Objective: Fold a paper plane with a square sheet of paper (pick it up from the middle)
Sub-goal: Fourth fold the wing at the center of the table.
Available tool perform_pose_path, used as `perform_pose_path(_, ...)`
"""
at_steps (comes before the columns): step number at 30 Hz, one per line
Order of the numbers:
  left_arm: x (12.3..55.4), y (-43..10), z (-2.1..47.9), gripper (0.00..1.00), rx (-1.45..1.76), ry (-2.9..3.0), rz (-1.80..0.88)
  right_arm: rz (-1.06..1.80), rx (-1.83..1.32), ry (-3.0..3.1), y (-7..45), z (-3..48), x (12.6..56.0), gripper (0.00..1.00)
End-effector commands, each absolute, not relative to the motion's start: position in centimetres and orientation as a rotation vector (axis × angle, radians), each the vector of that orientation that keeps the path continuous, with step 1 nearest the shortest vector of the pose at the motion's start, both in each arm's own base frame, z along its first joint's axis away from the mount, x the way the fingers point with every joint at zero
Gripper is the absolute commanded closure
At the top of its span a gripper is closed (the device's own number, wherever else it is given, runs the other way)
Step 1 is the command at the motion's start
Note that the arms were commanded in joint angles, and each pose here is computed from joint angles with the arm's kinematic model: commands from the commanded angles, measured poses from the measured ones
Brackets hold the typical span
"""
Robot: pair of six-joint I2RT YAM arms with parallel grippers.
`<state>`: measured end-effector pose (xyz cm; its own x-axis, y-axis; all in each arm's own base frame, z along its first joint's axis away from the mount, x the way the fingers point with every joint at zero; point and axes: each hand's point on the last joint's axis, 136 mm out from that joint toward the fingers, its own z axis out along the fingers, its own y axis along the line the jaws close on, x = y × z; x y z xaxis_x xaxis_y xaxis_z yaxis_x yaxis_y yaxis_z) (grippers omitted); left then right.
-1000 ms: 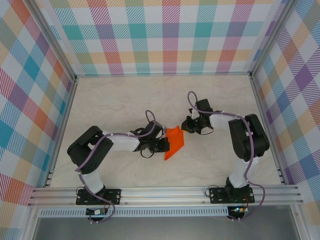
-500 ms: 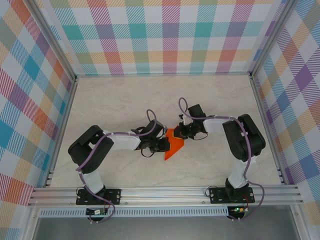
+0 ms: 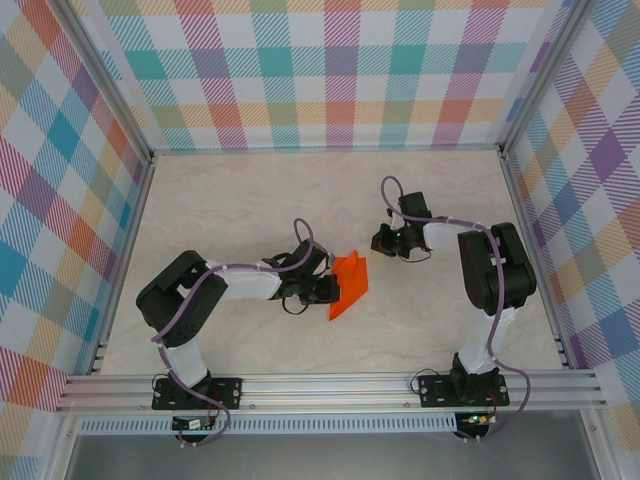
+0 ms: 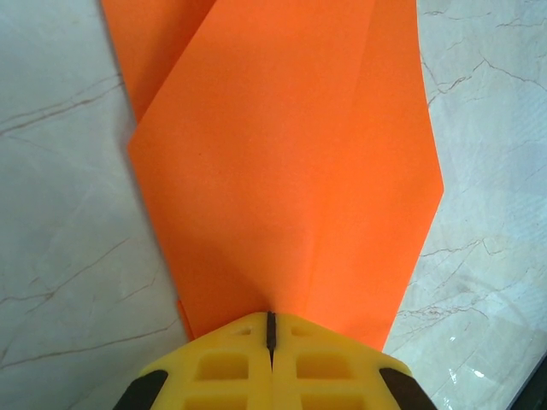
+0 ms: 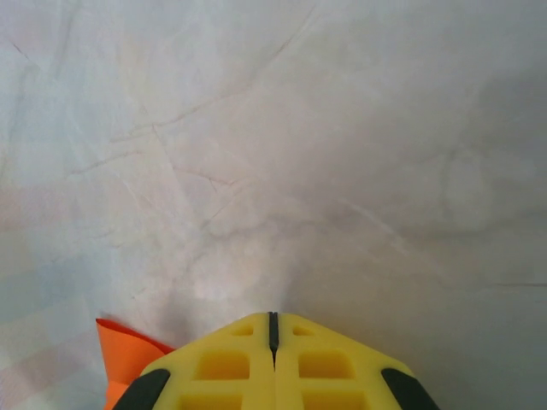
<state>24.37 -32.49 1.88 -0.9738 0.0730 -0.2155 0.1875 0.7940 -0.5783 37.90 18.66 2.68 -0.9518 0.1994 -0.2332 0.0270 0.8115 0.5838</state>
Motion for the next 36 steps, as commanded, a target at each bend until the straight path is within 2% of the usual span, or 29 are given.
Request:
perform_pose_path(1, 21.5, -29.1, -2.3, 1.0, 0.237, 2.993, -0.695, 0.963, 0.083, 2.598, 19.7, 6.9, 37.2, 0.98)
perform_pose_path(4, 22.2, -29.2, -1.9, 1.0, 0.316, 2.954, -0.672, 1.124, -0.01, 2.575, 21.6, 8.1, 34.9, 0.98)
perform_pose_path(10, 23.0, -29.2, -1.2, 1.0, 0.48, 2.909, -0.625, 1.23, -0.147, 2.654, 25.9, 6.4, 30.9, 0.98)
perform_pose_path(18, 23.0, -28.9, -1.2, 1.0, 0.488, 2.922, -0.619, 1.225, -0.137, 2.742, 27.2, 2.9, 30.8, 0.99)
perform_pose_path(23, 22.3, -28.4, -1.8, 1.0, 0.458, 2.955, -0.611, 1.111, -0.07, 2.774, 25.3, 0.9, 32.5, 1.0)
perform_pose_path(28, 22.0, -28.0, -2.3, 1.0, 0.448, 2.977, -0.596, 1.025, 0.149, 2.733, 20.9, 0.0, 36.5, 1.0)
perform_pose_path(33, 22.2, -28.0, -2.4, 1.0, 0.455, 2.974, -0.581, 0.961, 0.227, 2.685, 18.8, 1.3, 39.4, 1.0)
perform_pose_path(36, 22.6, -28.0, -2.3, 1.0, 0.465, 2.961, -0.558, 0.982, 0.202, 2.64, 19.1, 3.4, 39.6, 1.0)
